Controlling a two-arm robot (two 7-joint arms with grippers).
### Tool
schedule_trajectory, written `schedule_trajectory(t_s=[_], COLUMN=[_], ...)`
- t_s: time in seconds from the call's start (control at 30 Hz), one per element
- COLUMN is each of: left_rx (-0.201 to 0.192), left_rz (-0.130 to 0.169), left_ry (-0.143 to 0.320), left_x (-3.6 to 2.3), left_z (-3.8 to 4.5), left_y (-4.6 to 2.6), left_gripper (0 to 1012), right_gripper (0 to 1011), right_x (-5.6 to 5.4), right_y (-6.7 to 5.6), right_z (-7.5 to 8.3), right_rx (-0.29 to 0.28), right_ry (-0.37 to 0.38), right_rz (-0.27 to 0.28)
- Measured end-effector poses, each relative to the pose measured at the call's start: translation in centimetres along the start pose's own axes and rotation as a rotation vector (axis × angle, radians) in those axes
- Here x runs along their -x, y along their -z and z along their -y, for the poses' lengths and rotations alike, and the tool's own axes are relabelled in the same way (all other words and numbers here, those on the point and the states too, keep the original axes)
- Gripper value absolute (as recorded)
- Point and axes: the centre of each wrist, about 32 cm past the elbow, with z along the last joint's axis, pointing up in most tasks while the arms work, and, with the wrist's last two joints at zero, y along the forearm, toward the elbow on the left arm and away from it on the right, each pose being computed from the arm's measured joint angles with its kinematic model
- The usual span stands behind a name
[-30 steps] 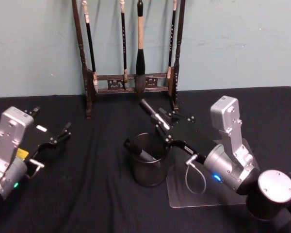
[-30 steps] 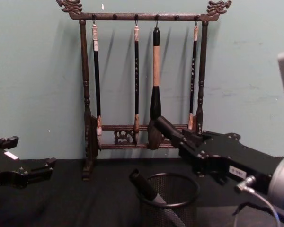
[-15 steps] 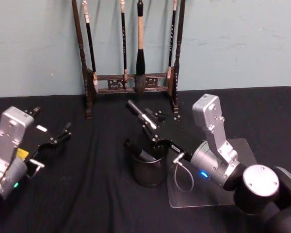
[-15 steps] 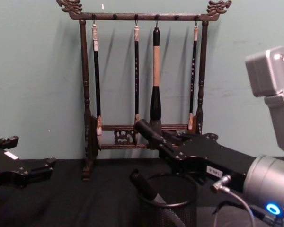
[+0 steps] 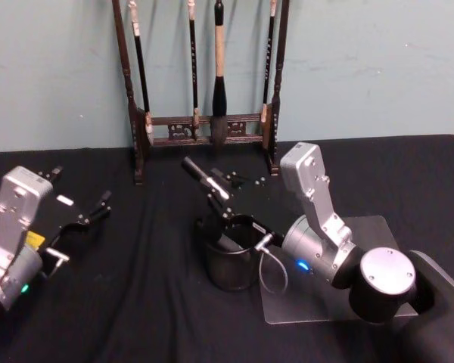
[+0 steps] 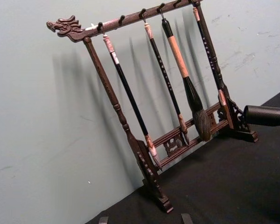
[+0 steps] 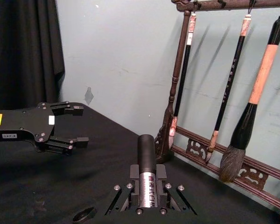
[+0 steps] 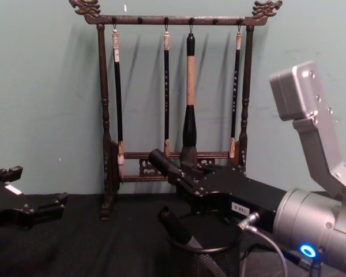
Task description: Pick up the water-based marker from the table and place it into the pen holder.
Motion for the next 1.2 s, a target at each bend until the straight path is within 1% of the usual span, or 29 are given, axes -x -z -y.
schedule_trajectory(t_s=[0.1, 0.4, 0.5, 0.57, 0.6, 0.63, 0.67, 0.73, 0.8, 0.83, 0.87, 0.97, 1.07, 1.1, 1.13, 1.17, 1.2], left_rx=[0.0, 0.0, 0.0, 0.0, 0.0, 0.0, 0.0, 0.0, 0.0, 0.0, 0.0, 0.0, 0.0, 0.0, 0.0, 0.0, 0.0], left_rz=[0.0, 0.0, 0.0, 0.0, 0.0, 0.0, 0.0, 0.0, 0.0, 0.0, 0.0, 0.0, 0.0, 0.0, 0.0, 0.0, 0.0], left_ry=[0.0, 0.0, 0.0, 0.0, 0.0, 0.0, 0.0, 0.0, 0.0, 0.0, 0.0, 0.0, 0.0, 0.0, 0.0, 0.0, 0.0], left_x=[0.0, 0.0, 0.0, 0.0, 0.0, 0.0, 0.0, 0.0, 0.0, 0.0, 0.0, 0.0, 0.0, 0.0, 0.0, 0.0, 0.0], left_z=[0.0, 0.0, 0.0, 0.0, 0.0, 0.0, 0.0, 0.0, 0.0, 0.0, 0.0, 0.0, 0.0, 0.0, 0.0, 0.0, 0.0], left_y=[0.0, 0.0, 0.0, 0.0, 0.0, 0.0, 0.0, 0.0, 0.0, 0.0, 0.0, 0.0, 0.0, 0.0, 0.0, 0.0, 0.0], left_gripper=[1009, 1009, 1010, 1009, 1009, 1009, 1009, 1009, 1009, 1009, 1009, 1009, 1009, 1009, 1009, 1009, 1009], right_gripper=[214, 214, 244, 378, 392, 439, 439, 520, 561, 640, 640, 758, 842, 842, 885, 900, 950], right_x=[-0.05, -0.05, -0.06, -0.06, -0.06, -0.06, -0.06, -0.06, -0.06, -0.06, -0.06, -0.06, -0.06, -0.06, -0.06, -0.06, -0.06], right_y=[0.03, 0.06, 0.05, 0.05, 0.05, 0.05, 0.05, 0.05, 0.05, 0.05, 0.04, 0.04, 0.05, 0.05, 0.05, 0.04, 0.04], right_z=[-0.28, -0.24, -0.23, -0.23, -0.22, -0.22, -0.22, -0.21, -0.21, -0.21, -0.21, -0.2, -0.2, -0.19, -0.19, -0.2, -0.2], right_rx=[0.004, 0.006, 0.006, 0.005, 0.005, 0.005, 0.005, 0.005, 0.005, 0.005, 0.005, 0.004, 0.004, 0.004, 0.004, 0.004, 0.004], right_ry=[-0.007, -0.006, -0.006, -0.006, -0.006, -0.005, -0.005, -0.005, -0.005, -0.005, -0.004, -0.004, -0.004, -0.004, -0.004, -0.004, -0.004], right_rz=[0.002, 0.002, 0.002, 0.002, 0.001, 0.001, 0.001, 0.001, 0.001, 0.001, 0.001, 0.001, 0.001, 0.001, 0.0, 0.0, 0.0])
